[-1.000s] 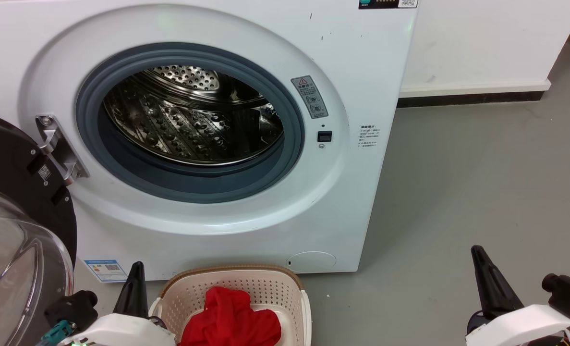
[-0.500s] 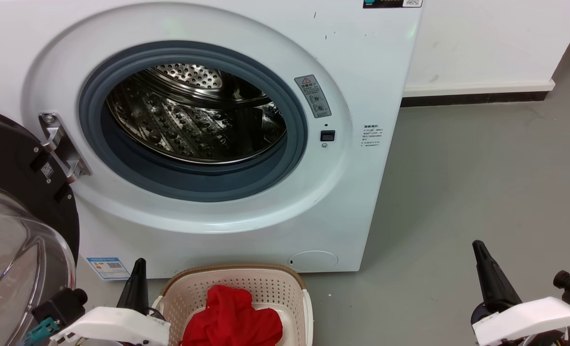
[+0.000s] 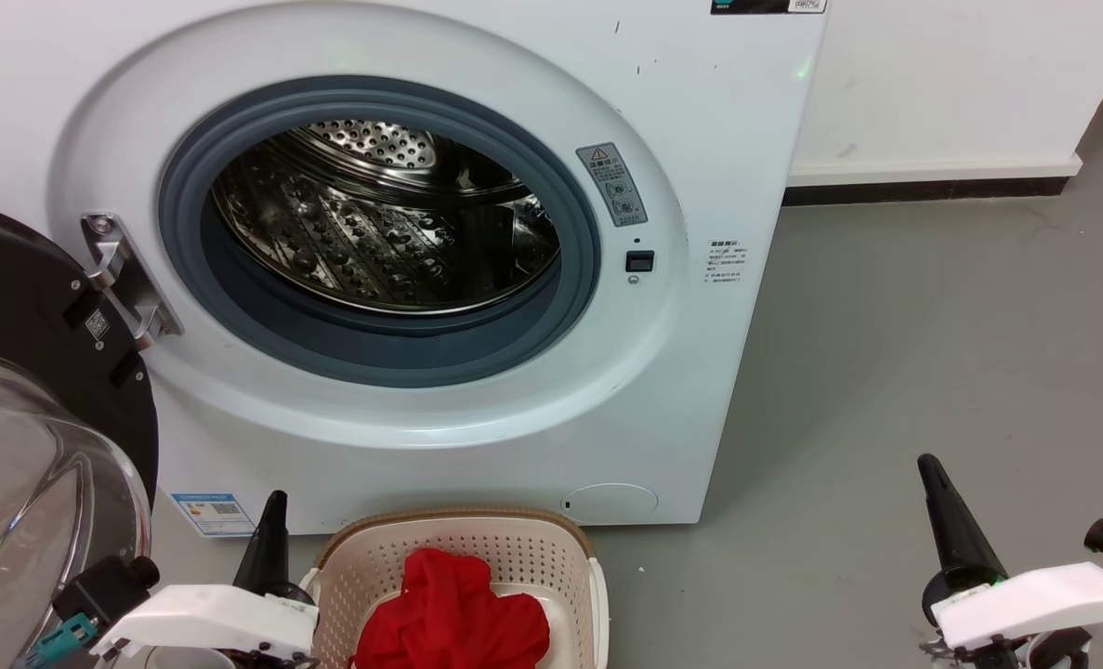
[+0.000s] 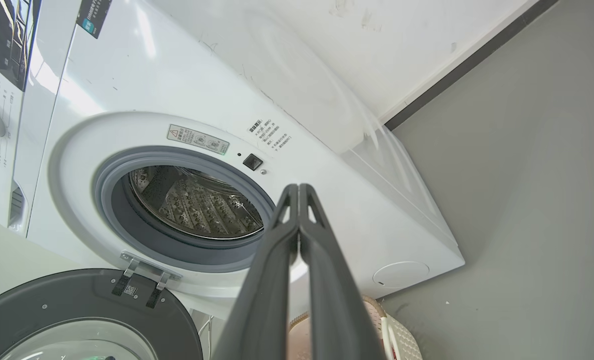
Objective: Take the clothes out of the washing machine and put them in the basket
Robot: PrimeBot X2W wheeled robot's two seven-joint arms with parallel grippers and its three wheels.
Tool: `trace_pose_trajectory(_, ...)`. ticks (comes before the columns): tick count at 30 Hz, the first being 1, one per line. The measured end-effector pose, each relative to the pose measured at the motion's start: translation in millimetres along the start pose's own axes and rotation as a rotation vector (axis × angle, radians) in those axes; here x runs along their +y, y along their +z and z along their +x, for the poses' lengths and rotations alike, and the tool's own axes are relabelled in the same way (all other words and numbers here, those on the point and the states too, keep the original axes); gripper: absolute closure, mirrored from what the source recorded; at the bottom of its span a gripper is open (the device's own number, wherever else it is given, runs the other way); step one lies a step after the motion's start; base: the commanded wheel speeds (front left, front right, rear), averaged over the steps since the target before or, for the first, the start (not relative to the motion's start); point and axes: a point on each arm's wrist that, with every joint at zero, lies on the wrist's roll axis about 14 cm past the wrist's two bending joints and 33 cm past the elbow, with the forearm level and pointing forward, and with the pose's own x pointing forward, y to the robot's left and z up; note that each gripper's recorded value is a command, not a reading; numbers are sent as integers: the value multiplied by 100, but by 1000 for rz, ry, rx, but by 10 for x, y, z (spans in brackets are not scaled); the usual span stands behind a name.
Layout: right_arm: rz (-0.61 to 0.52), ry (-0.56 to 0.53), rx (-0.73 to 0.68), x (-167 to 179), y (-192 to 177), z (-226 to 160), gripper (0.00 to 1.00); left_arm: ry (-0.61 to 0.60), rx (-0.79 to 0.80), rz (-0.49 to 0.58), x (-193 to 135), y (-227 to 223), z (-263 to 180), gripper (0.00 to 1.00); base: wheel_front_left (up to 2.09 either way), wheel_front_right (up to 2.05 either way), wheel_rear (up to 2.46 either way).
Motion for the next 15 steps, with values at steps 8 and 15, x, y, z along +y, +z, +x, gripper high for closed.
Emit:
trace_pose_trajectory(8, 101, -1, -4, -10, 6, 42, 100, -5, 3, -103, -2, 7, 19, 100, 0, 0, 0)
trace_pose_trajectory(15, 185, -8, -2, -34, -6, 62, 100, -10, 3, -185, -1, 19, 33, 100, 0, 0, 0)
